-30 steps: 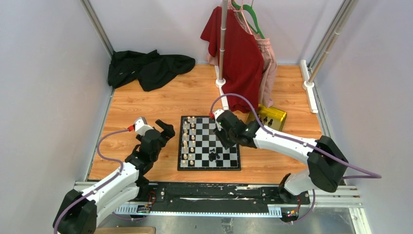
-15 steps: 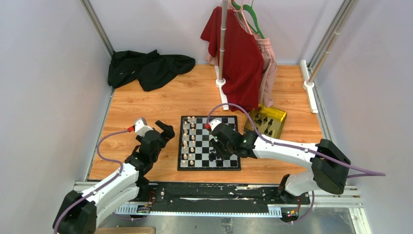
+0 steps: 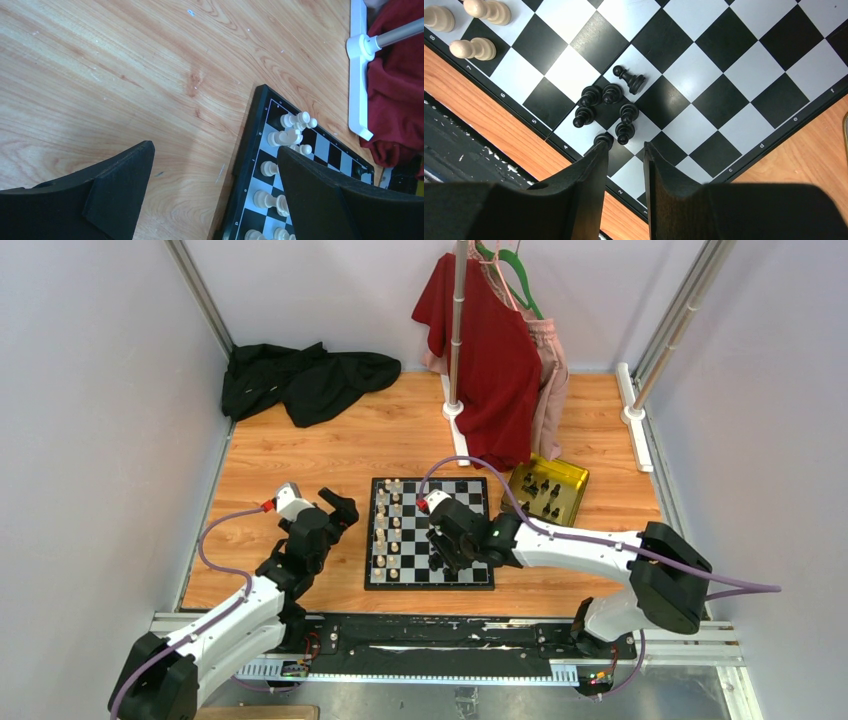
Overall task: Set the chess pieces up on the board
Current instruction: Pick up the chess piece from the chessboard.
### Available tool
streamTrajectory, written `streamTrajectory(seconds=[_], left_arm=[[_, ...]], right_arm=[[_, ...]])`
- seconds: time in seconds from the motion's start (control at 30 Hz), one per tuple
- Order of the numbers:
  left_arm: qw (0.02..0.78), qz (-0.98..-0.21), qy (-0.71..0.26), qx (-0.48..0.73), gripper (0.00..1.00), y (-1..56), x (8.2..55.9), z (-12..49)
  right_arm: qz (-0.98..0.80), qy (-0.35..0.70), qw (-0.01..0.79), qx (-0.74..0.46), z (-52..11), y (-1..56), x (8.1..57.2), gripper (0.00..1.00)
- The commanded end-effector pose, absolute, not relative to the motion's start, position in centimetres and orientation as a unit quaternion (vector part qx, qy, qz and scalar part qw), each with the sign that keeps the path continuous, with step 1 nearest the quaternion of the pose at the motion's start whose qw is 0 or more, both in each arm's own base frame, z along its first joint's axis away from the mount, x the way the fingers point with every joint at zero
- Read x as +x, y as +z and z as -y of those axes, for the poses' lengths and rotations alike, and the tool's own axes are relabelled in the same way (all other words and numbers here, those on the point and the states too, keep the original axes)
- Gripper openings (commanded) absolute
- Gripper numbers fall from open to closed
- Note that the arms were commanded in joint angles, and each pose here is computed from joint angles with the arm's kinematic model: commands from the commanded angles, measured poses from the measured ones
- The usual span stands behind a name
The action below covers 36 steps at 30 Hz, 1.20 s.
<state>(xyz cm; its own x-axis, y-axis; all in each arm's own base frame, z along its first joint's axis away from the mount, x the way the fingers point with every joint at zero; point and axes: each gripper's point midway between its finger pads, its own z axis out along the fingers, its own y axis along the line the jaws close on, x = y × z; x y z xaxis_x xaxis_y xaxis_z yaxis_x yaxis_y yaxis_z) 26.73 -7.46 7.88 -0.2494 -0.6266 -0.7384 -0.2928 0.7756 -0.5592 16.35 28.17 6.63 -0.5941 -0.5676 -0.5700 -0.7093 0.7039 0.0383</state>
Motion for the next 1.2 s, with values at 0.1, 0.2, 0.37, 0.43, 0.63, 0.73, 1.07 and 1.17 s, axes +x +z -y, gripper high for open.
streamTrajectory(seconds=[0.1,0.2,0.37,0.43,0.63,0.73,1.07,1.17], left_arm=[[0.544,-0.768,-0.146,-0.307,1.0,7.7,26.7,6.7],[0.544,-0.767,-0.145,-0.307,1.0,7.7,26.7,6.6],[0.544,-0.768,-0.142,-0.307,1.0,7.6,26.6,6.5],[0.544,-0.768,-0.142,-0.308,1.0,7.5,26.6,6.5],[0.544,-0.767,-0.141,-0.308,1.0,7.6,26.6,6.5],[0.544,-0.768,-0.141,-0.307,1.0,7.5,26.6,6.5],[0.545,-0.767,-0.146,-0.306,1.0,7.8,26.7,6.7],[0.545,-0.766,-0.148,-0.306,1.0,8.0,26.8,6.8]], right_arm=[[-0.883,0.131,0.273,-0.359,-28.8,6.3,16.4,0.35],[-0.882,0.132,0.271,-0.361,-29.1,6.1,16.4,0.34],[-0.883,0.131,0.269,-0.362,-29.2,5.9,16.4,0.32],[-0.883,0.13,0.269,-0.362,-29.2,5.7,16.5,0.31],[-0.883,0.13,0.266,-0.363,-29.4,5.4,16.4,0.23],[-0.884,0.129,0.264,-0.365,-29.4,5.2,16.4,0.17],[-0.884,0.121,0.276,-0.358,-28.6,7.0,16.6,0.0],[-0.883,0.113,0.284,-0.357,-28.1,8.0,16.8,0.0]])
